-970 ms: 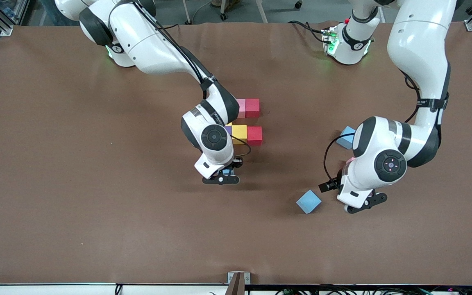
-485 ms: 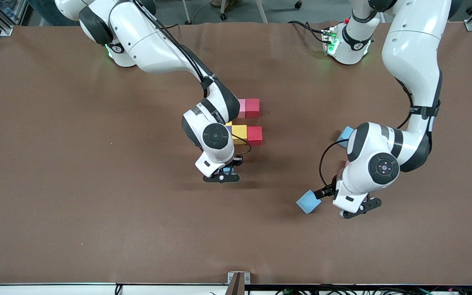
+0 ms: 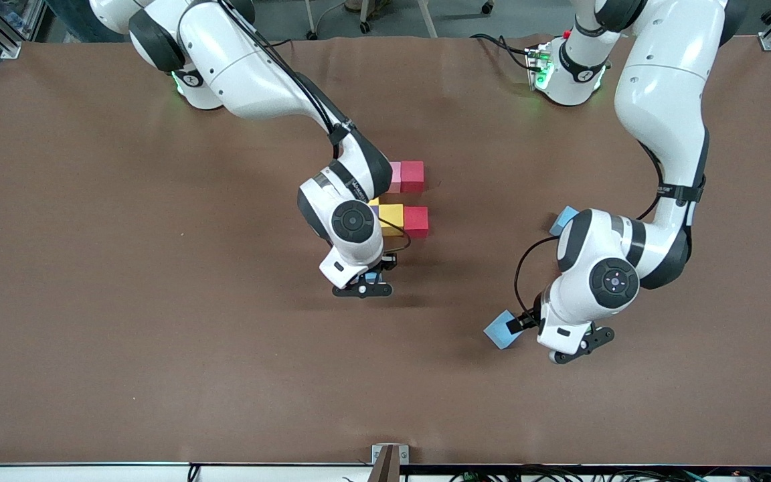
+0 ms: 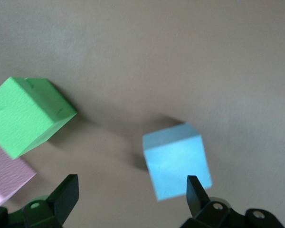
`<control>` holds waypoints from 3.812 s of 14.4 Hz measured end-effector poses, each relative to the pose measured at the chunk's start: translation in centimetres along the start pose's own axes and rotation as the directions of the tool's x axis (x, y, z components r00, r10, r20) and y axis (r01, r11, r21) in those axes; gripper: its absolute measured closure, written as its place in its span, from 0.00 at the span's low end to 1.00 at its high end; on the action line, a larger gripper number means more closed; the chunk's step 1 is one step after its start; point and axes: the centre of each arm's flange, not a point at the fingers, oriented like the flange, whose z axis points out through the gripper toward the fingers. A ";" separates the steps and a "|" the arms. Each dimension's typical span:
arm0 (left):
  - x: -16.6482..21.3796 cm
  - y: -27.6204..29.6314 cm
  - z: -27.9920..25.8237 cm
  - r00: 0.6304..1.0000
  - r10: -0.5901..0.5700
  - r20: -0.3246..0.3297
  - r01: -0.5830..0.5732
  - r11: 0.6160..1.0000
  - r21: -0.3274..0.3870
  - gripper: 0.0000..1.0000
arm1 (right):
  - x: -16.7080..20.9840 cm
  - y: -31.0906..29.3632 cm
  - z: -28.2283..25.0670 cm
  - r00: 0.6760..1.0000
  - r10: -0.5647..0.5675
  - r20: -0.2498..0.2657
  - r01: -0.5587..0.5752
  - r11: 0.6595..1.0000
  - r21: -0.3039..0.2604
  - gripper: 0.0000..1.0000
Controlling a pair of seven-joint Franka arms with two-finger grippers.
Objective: Arrange 11 blocks into digit 3
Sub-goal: 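Lift the light blue cube with the left gripper, then carry light blue beside blue with the left gripper while the right gripper withdraws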
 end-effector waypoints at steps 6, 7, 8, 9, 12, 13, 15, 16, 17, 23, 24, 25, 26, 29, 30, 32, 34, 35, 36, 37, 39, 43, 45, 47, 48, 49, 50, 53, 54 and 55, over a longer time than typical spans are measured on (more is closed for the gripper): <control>0.5 0.6 2.4 0.994 -0.105 -0.024 0.105 0.994 -0.036 0.00 | -0.1 0.0 0.0 1.000 0.013 0.001 -0.013 1.000 -0.001 0.48; 0.5 0.6 2.8 0.994 -0.110 -0.025 0.109 0.993 -0.038 0.00 | -0.1 0.0 0.0 1.000 0.013 0.001 -0.013 1.000 -0.001 0.48; 0.5 0.6 3.2 0.993 -0.115 -0.027 0.113 0.993 -0.042 0.00 | -0.1 0.0 0.0 1.000 0.013 0.001 -0.013 1.000 -0.001 0.48; 0.5 0.6 3.7 0.993 -0.119 -0.026 0.118 0.992 -0.042 0.00 | -0.1 0.0 0.0 1.000 0.013 0.001 -0.013 1.000 -0.001 0.48; 0.6 0.6 4.4 0.992 -0.123 -0.026 0.122 0.992 -0.044 0.00 | -0.1 0.0 0.0 1.000 0.013 0.002 -0.013 1.000 -0.001 0.48; 0.6 0.7 4.4 0.992 -0.126 -0.027 0.125 0.991 -0.046 0.00 | -0.1 0.0 0.0 1.000 0.013 0.002 -0.013 1.000 -0.001 0.48; 0.5 0.9 4.3 0.990 -0.137 -0.031 0.135 0.989 -0.056 0.00 | -0.1 0.0 0.0 1.000 0.013 0.001 -0.013 1.000 -0.001 0.48; 0.4 1.1 4.2 0.990 -0.140 -0.034 0.137 0.989 -0.063 0.00 | -0.1 0.0 0.0 1.000 0.013 0.001 -0.013 1.000 -0.001 0.48; 0.4 1.3 4.1 0.989 -0.140 -0.037 0.137 0.988 -0.066 0.00 | -0.1 0.0 0.0 1.000 0.013 0.001 -0.013 1.000 -0.001 0.48; -0.1 2.5 4.5 0.986 -0.151 -0.066 0.143 0.983 -0.112 0.00 | -0.1 0.0 0.0 1.000 0.005 -0.007 -0.005 1.000 -0.013 0.48; -0.4 2.8 4.9 0.985 -0.157 -0.066 0.149 0.982 -0.117 0.00 | -0.1 0.0 0.0 1.000 0.005 -0.007 -0.005 1.000 -0.013 0.48; -0.7 3.1 5.3 0.986 -0.157 -0.064 0.149 0.982 -0.116 0.00 | -0.1 0.0 0.0 1.000 0.004 -0.008 -0.005 1.000 -0.013 0.48; -0.9 3.3 5.7 0.986 -0.155 -0.062 0.147 0.982 -0.114 0.00 | -0.1 0.0 0.0 1.000 0.004 -0.008 -0.004 1.000 -0.013 0.48; -1.0 3.2 6.1 0.986 -0.157 -0.059 0.149 0.983 -0.110 0.02 | -0.1 0.0 0.1 1.000 0.004 -0.008 -0.004 1.000 -0.014 0.48; -0.9 3.2 6.1 0.986 -0.158 -0.060 0.151 0.982 -0.110 0.02 | -0.1 0.0 0.1 1.000 0.003 -0.008 -0.004 1.000 -0.014 0.48; -0.8 3.1 6.1 0.985 -0.161 -0.060 0.154 0.982 -0.110 0.07 | -0.1 0.1 0.3 1.000 0.003 -0.005 -0.003 1.000 -0.021 0.33; -0.8 3.1 6.1 0.985 -0.163 -0.060 0.156 0.982 -0.110 0.22 | -0.2 0.3 0.6 1.000 0.002 -0.002 -0.002 1.000 -0.029 0.15; -0.8 3.1 6.1 0.985 -0.163 -0.060 0.156 0.982 -0.110 0.32 | -0.3 0.4 0.8 1.000 0.001 0.000 -0.001 1.000 -0.031 0.06; -0.8 3.1 6.1 0.984 -0.165 -0.060 0.158 0.981 -0.111 0.32 | -0.3 0.4 0.8 1.000 0.001 0.000 -0.001 0.999 -0.032 0.00; -0.8 3.1 6.0 0.984 -0.170 -0.060 0.162 0.980 -0.112 0.36 | -0.3 0.4 0.8 1.000 0.001 0.000 -0.001 0.999 -0.032 0.00; -0.7 3.3 5.7 0.980 -0.193 -0.055 0.185 0.975 -0.122 0.41 | -0.3 0.4 0.8 1.000 0.001 -0.001 -0.001 1.000 -0.031 0.00; -1.0 3.8 4.8 0.955 -0.294 -0.034 0.288 0.949 -0.129 0.45 | -0.3 0.3 0.7 1.000 0.000 -0.004 0.000 1.000 -0.027 0.00; -2.0 4.8 4.0 0.931 -0.364 -0.014 0.359 0.924 -0.130 0.45 | -0.3 0.1 0.7 1.000 -0.002 -0.007 0.001 1.000 -0.023 0.00; -3.6 6.1 3.5 0.917 -0.400 -0.001 0.397 0.910 -0.120 0.45 | -0.3 -0.1 0.6 1.000 -0.002 -0.018 0.002 1.000 -0.013 0.00; -4.5 6.8 3.3 0.906 -0.424 0.007 0.422 0.900 -0.109 0.45 | -0.3 -0.2 0.5 1.000 -0.002 -0.023 0.002 1.000 -0.008 0.00; -5.2 7.3 3.2 0.892 -0.452 0.013 0.451 0.887 -0.101 0.45 | -0.3 -0.3 0.5 1.000 -0.002 -0.026 0.002 1.000 -0.004 0.00; -5.8 7.7 3.0 0.875 -0.484 0.018 0.483 0.870 -0.098 0.45 | -0.3 -0.4 0.5 1.000 -0.002 -0.027 0.002 1.000 -0.003 0.00; -6.9 8.5 2.6 0.805 -0.592 0.032 0.593 0.801 -0.083 0.45 | -0.3 -0.4 0.4 1.000 -0.002 -0.029 0.002 1.000 -0.001 0.00; -7.1 8.5 2.6 0.777 -0.628 0.036 0.629 0.774 -0.068 0.45 | -0.3 -0.4 0.3 1.000 -0.002 -0.030 0.002 1.000 0.000 0.00; -7.3 8.5 2.6 0.751 -0.659 0.038 0.660 0.749 -0.052 0.45 | -0.3 -0.4 0.0 0.999 -0.002 -0.032 0.002 1.000 0.002 0.00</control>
